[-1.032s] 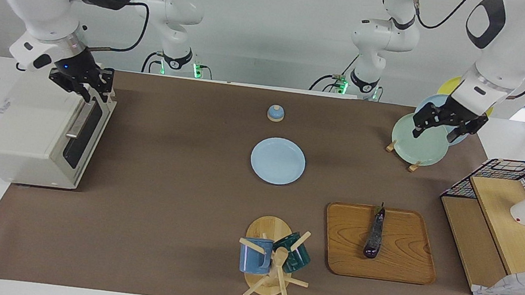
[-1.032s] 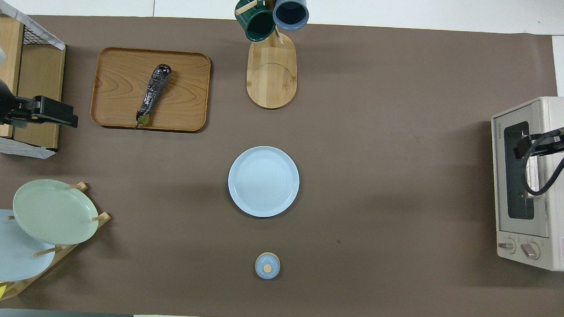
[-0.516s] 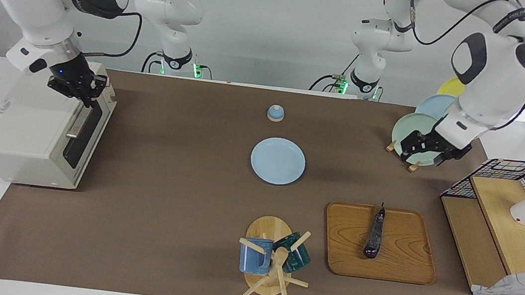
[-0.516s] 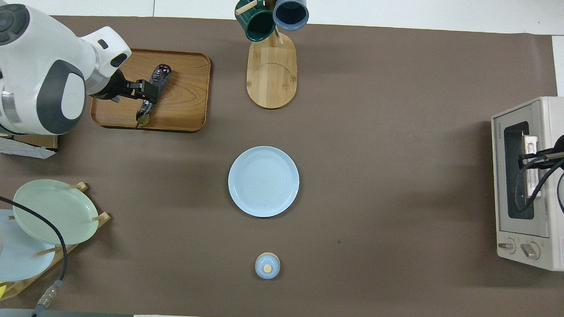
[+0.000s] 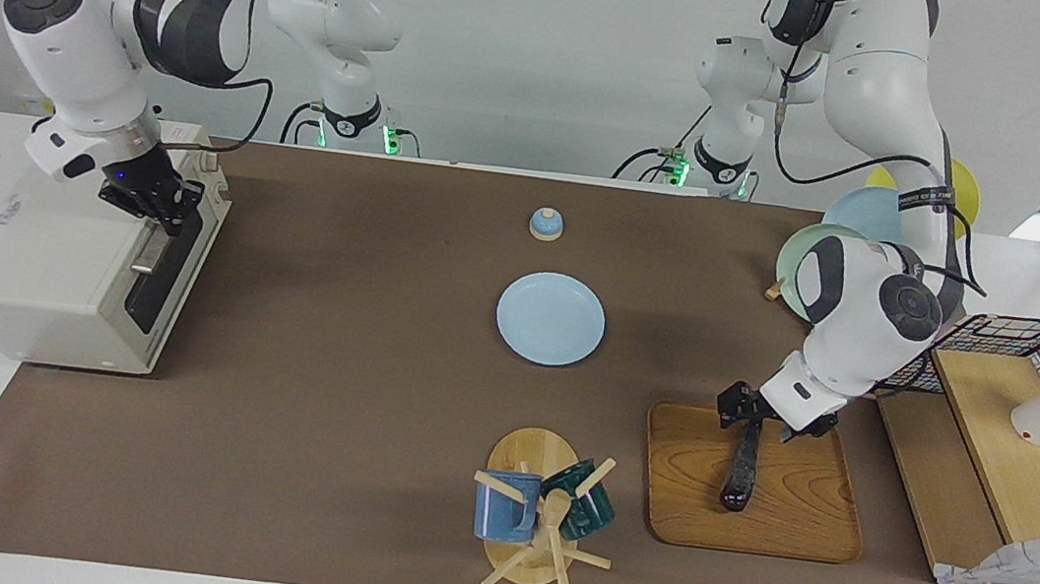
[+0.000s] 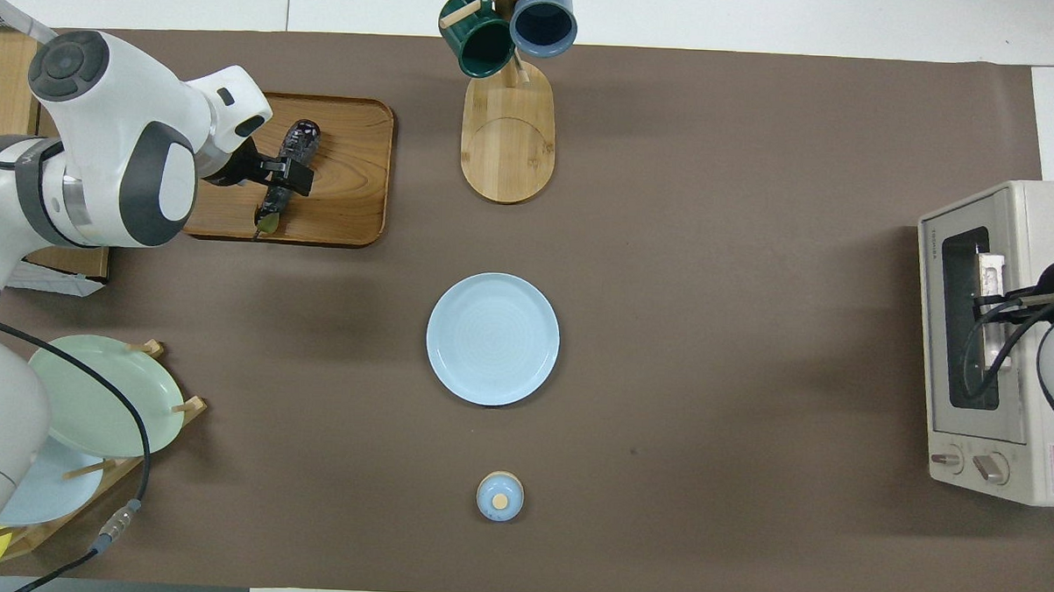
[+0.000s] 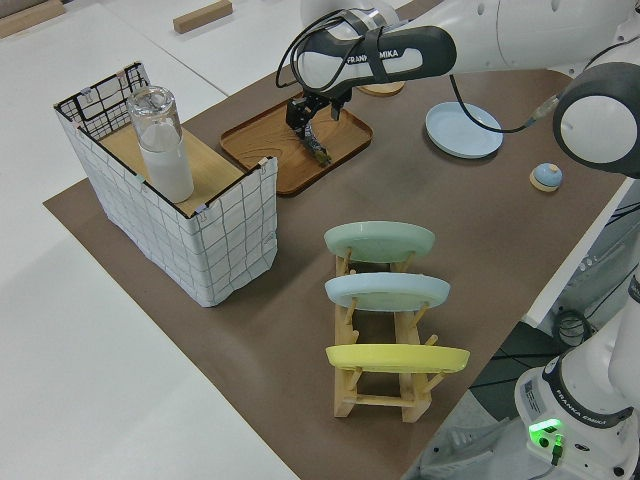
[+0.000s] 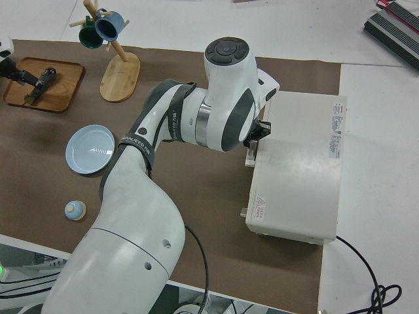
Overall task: Put eggplant into oven
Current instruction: 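Reach the left gripper to the eggplant while the right gripper reaches the oven door, then grasp the eggplant with the left gripper while the right gripper pulls the door, then carry the eggplant onto the blue plate while the right gripper opens the door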
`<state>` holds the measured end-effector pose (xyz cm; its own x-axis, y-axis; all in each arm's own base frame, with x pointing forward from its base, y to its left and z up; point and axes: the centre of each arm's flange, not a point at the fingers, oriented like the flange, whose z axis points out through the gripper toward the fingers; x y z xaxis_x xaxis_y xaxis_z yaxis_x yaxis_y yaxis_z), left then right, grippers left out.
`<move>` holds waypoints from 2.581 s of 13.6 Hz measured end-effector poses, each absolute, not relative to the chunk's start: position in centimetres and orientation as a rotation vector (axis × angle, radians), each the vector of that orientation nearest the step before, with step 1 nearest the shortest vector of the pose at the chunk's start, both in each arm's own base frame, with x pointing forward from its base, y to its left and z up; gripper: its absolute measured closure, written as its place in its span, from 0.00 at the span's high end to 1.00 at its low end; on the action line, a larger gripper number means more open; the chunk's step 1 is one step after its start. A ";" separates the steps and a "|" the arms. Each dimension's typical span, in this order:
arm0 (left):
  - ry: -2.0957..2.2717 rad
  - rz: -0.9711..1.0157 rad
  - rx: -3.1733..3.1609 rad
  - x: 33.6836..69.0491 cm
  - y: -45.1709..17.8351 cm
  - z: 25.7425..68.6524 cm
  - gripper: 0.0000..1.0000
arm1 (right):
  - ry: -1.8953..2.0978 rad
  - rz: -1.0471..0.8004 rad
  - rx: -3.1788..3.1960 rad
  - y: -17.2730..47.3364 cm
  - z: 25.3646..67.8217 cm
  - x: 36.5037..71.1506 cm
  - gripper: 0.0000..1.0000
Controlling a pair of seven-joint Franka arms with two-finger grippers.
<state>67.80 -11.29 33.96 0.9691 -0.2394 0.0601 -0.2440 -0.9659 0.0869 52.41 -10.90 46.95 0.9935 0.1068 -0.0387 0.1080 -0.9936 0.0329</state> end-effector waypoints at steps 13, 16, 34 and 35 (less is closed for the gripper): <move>-0.676 0.096 3.053 68.1 -12.1 31.3 0.95 | 0.117 -0.051 3.128 -4.7 43.1 52.2 0.01; -0.692 0.085 3.058 68.0 -12.1 30.9 0.86 | 0.141 -0.033 3.133 -3.3 41.4 52.2 0.01; -0.384 -0.068 2.987 59.6 -21.9 46.4 0.28 | 0.104 0.024 3.157 1.7 31.5 52.4 0.01; -0.378 -0.096 2.975 57.8 -24.6 46.3 0.28 | 0.102 0.023 3.158 1.6 31.4 52.4 0.01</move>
<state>57.78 -24.56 46.33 0.9664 -0.2529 -0.0455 -0.2439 -0.9585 0.1475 52.39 1.65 31.45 0.9978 0.0642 0.0149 0.0645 -0.9978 -0.0181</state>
